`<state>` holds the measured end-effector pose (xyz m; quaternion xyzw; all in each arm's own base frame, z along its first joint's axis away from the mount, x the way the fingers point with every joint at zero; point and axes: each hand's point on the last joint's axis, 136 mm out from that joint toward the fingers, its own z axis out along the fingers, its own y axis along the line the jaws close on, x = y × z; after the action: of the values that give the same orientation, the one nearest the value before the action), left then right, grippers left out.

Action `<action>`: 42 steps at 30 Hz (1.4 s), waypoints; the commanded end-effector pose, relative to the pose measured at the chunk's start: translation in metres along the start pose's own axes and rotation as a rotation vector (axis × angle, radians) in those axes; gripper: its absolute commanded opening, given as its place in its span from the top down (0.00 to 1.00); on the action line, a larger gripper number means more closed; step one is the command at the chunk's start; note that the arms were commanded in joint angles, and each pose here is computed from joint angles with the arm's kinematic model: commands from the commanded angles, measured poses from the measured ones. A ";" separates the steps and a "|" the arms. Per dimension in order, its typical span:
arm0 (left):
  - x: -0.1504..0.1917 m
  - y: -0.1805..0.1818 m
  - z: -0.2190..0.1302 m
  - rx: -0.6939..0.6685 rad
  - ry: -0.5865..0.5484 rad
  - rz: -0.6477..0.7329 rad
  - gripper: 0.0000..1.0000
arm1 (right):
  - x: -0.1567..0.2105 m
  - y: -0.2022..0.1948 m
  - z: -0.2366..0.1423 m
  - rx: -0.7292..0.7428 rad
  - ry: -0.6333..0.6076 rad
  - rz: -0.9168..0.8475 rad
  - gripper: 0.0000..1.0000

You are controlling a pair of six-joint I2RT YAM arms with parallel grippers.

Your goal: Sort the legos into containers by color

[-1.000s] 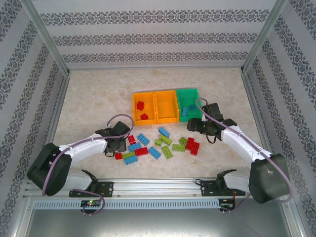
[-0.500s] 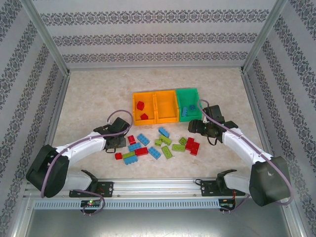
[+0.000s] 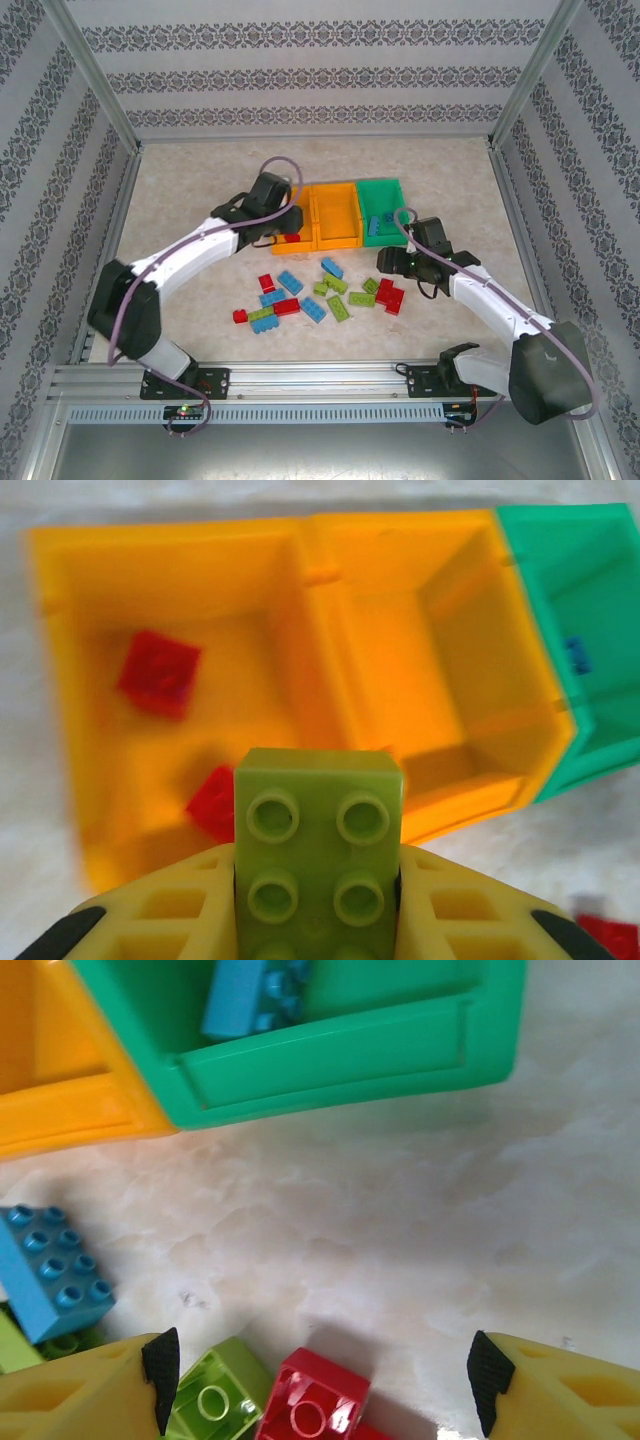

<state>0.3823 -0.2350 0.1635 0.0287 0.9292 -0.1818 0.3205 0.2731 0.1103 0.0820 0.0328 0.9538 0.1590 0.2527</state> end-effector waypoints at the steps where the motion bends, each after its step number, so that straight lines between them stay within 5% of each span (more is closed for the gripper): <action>1: -0.019 -0.045 0.017 0.150 0.000 0.085 0.74 | 0.005 0.008 -0.003 -0.026 -0.005 -0.079 0.22; 12: -0.032 -0.069 0.081 0.189 0.089 0.045 0.71 | 0.014 0.023 0.003 -0.056 0.019 -0.131 0.22; 17: -0.032 -0.065 0.085 0.166 0.096 0.015 0.54 | 0.018 0.036 0.003 -0.091 0.028 -0.190 0.22; 38: -0.003 0.006 -0.010 -0.036 -0.130 -0.009 0.02 | 0.067 0.112 0.038 -0.120 0.252 -0.577 0.29; 42: 0.007 0.026 -0.029 -0.096 -0.162 -0.015 0.00 | 0.071 0.112 0.047 -0.088 0.272 -0.598 0.30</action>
<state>0.3656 -0.2144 0.1606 0.0088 0.9187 -0.1633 0.3595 0.2290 0.2403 0.0466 -0.2679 0.9389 0.1460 0.1592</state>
